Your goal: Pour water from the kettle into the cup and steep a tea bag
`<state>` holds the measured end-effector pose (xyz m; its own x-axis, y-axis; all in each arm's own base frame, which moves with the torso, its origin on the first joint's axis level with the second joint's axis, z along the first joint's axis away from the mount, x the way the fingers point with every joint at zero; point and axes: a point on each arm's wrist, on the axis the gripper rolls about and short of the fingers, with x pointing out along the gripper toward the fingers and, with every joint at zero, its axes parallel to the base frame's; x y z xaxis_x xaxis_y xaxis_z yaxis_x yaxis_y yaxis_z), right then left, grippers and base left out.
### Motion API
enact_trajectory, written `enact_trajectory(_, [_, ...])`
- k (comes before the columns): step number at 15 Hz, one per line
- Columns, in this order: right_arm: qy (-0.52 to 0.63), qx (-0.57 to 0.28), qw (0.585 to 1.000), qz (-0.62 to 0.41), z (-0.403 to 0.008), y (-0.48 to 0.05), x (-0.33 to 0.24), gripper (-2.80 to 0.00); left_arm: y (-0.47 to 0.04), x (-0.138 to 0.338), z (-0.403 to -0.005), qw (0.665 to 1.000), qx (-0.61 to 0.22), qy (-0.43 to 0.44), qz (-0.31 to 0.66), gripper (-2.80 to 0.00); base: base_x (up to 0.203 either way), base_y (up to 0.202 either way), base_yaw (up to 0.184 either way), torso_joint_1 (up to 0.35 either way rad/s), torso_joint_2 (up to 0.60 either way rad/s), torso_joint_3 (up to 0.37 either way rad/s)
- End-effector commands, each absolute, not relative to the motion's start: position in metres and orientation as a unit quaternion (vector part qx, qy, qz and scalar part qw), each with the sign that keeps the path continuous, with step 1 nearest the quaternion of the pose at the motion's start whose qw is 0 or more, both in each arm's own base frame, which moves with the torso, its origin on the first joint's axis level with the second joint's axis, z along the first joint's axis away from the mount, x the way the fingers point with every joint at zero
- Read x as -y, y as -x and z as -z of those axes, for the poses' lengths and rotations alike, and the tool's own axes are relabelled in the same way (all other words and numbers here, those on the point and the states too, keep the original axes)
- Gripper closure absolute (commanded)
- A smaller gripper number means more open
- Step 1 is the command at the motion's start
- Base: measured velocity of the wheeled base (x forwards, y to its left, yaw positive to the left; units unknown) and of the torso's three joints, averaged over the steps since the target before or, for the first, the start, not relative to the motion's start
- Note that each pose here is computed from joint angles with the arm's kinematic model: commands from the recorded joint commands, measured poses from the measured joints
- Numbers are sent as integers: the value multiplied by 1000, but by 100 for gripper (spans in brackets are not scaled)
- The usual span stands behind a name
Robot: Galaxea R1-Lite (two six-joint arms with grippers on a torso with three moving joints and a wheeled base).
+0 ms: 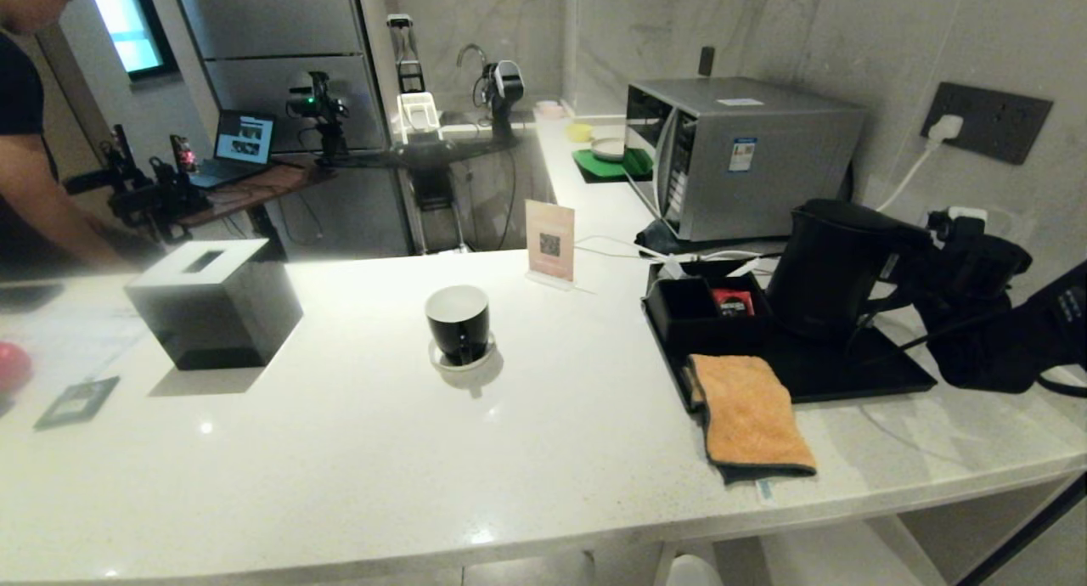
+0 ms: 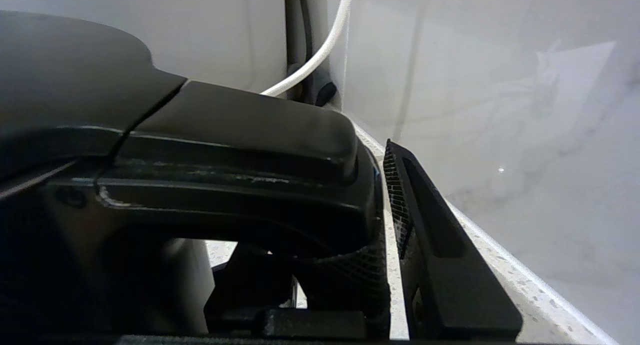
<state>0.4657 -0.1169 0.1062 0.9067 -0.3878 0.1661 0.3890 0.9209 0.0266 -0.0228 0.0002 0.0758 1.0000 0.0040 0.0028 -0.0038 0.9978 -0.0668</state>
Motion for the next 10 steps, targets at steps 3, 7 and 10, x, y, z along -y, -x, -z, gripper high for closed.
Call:
enact_trajectory(3, [3, 107, 975, 193, -126, -461, 110, 0, 23, 0, -76, 999, 1, 34, -2, 0, 0, 0, 0, 0, 0, 0])
enact_trajectory(7, [3, 107, 976, 191, -138, -449, 107, 0, 23, 0, -76, 999, 2, 34, -2, 0, 0, 0, 0, 0, 0, 0])
enact_trajectory(10, [3, 102, 976, 191, -144, -437, 104, 0, 23, 0, -76, 999, 2, 34, -2, 0, 0, 0, 0, 0, 0, 0])
